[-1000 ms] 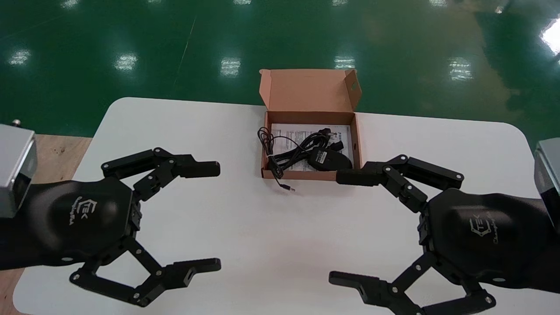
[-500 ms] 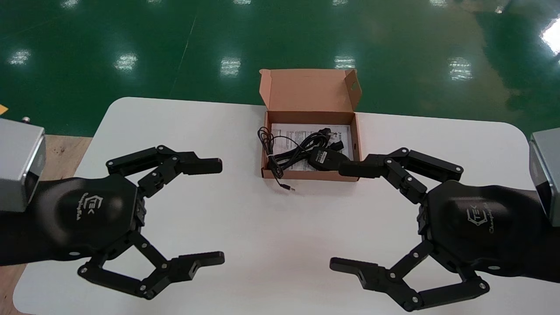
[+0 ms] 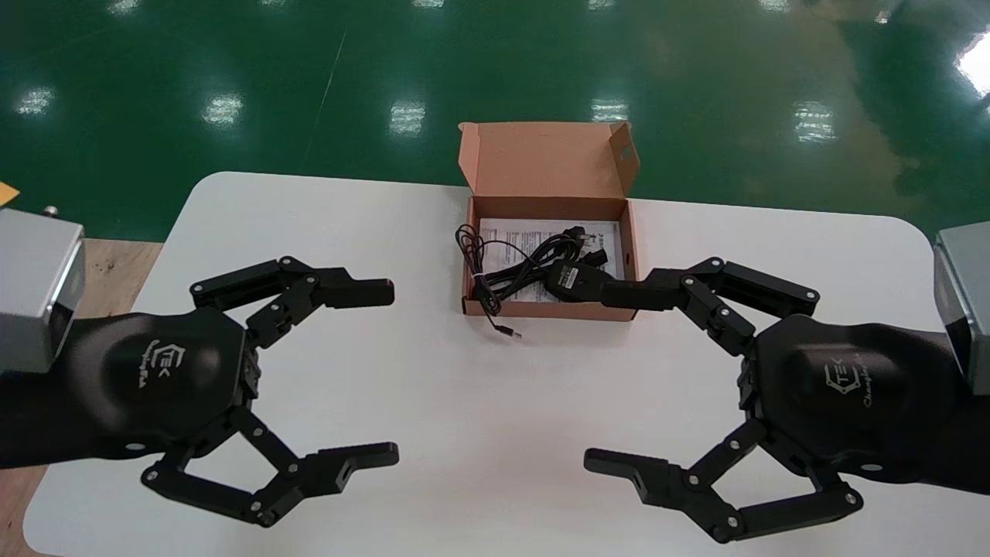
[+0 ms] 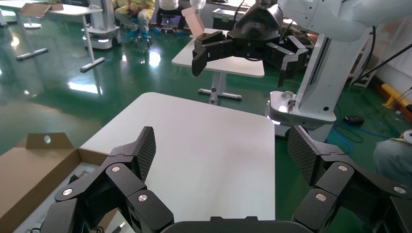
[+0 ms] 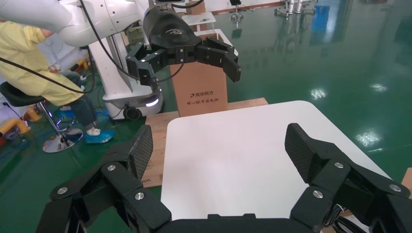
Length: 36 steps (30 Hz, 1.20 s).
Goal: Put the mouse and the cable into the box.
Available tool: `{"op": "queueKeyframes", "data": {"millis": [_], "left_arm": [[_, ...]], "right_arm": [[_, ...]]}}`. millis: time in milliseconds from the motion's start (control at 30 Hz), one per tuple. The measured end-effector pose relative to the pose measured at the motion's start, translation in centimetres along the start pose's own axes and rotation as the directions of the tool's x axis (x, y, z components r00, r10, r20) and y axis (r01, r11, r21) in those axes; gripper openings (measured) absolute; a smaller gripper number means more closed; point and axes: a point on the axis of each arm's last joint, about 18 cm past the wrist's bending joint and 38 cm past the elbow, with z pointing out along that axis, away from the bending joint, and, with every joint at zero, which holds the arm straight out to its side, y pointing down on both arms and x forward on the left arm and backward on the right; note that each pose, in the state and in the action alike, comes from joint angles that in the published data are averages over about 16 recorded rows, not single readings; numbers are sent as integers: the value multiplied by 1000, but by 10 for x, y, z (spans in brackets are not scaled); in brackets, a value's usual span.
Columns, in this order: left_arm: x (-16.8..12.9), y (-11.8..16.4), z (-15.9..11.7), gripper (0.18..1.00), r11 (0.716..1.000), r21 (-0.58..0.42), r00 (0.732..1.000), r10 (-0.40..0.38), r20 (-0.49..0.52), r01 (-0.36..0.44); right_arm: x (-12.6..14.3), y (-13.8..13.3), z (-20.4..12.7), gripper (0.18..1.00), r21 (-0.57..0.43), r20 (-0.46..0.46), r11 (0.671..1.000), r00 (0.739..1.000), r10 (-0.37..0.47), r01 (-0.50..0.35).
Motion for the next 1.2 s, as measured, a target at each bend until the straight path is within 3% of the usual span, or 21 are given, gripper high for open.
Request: {"op": "queueKeyframes", "data": {"millis": [1200], "left_arm": [[-1,0,0,1001,1000,0,1000,-1,1,1]], "right_arm": [[1,0,0,1000,-1,-3,1000,1000,-2,2]]}}
